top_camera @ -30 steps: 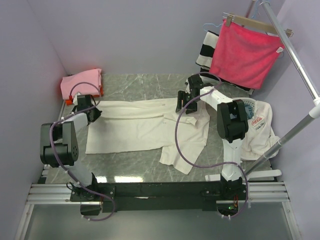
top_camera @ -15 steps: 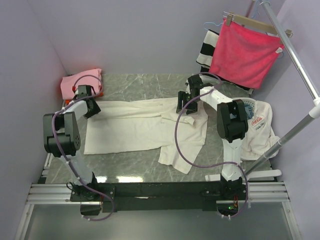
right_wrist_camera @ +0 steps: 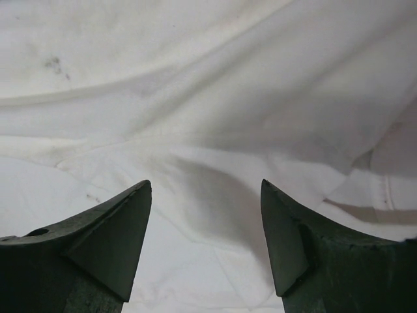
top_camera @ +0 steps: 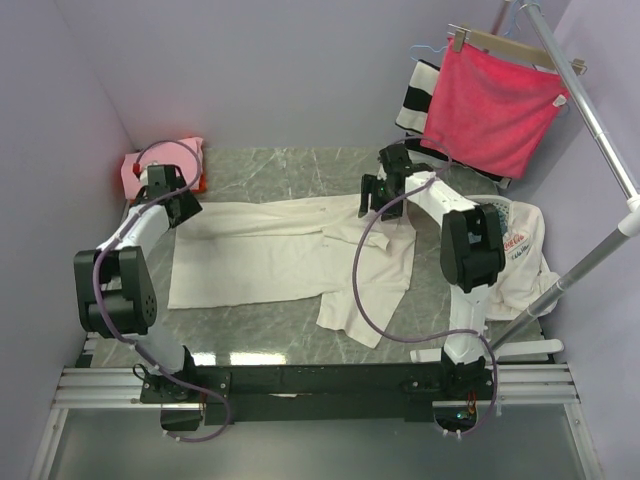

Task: Fold and stack the t-shirts
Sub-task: Fold the tshirt

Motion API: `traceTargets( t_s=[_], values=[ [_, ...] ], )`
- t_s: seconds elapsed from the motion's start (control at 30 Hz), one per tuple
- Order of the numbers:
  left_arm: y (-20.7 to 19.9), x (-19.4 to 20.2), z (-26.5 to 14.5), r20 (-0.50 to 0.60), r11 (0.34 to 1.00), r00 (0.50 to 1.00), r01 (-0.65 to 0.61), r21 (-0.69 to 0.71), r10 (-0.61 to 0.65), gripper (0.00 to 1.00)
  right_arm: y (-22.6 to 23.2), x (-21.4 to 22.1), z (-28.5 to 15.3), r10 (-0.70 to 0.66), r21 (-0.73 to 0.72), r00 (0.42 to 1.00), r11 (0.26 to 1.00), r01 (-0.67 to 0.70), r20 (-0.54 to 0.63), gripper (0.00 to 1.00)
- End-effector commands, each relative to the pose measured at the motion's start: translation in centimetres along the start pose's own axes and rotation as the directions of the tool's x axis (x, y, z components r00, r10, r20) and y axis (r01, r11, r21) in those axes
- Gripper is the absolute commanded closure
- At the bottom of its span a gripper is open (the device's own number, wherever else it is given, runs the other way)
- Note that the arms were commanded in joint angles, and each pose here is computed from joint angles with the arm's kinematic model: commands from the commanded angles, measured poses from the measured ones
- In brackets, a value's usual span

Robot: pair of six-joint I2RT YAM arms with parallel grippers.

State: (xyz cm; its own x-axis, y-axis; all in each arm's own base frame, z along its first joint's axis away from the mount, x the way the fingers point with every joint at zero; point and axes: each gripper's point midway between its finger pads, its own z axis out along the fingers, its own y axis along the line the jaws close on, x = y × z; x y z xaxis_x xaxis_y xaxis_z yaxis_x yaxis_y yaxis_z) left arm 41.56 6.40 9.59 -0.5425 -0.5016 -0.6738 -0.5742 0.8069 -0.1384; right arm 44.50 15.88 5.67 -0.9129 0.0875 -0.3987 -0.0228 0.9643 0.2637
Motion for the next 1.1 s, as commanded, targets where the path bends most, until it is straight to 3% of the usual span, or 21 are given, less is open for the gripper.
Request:
traceTargets(
  t_s=[0.0,0.3,0.53,0.77,1.07],
  values=[
    [-4.2,-2.8,-0.5,0.036,0.984,0.998,0.037,0.172,-0.044,0.18,0.9,-2.9,-3.2,-0.008,-0.001,0.992,1.000,0.008,0.125,0.25],
    [-6.9,-0.1,5.1,-0.079,0.969,0.996,0.050,0.240,-0.032,0.21,-2.0,-2.1,-0.3,0.058,0.075,0.996,0.995,-0.062,0.061,0.25],
    [-5.9,1.8,7.9,-0.137,0.985,0.991,0.028,0.173,-0.004,0.20,-3.1,-1.9,-4.2,0.061,0.092,0.990,0.993,-0.073,0.126,0.26],
    [-7.0,-0.1,5.4,-0.088,0.971,0.996,0.052,0.235,-0.032,0.18,-2.4,3.1,-8.1,0.026,0.050,0.990,0.998,-0.033,0.139,0.26],
    [-11.0,-3.2,-2.6,0.024,0.912,0.998,0.044,0.408,-0.059,0.12,-2.4,7.8,-6.6,-0.020,0.112,0.991,0.994,0.005,0.136,0.28]
  ],
)
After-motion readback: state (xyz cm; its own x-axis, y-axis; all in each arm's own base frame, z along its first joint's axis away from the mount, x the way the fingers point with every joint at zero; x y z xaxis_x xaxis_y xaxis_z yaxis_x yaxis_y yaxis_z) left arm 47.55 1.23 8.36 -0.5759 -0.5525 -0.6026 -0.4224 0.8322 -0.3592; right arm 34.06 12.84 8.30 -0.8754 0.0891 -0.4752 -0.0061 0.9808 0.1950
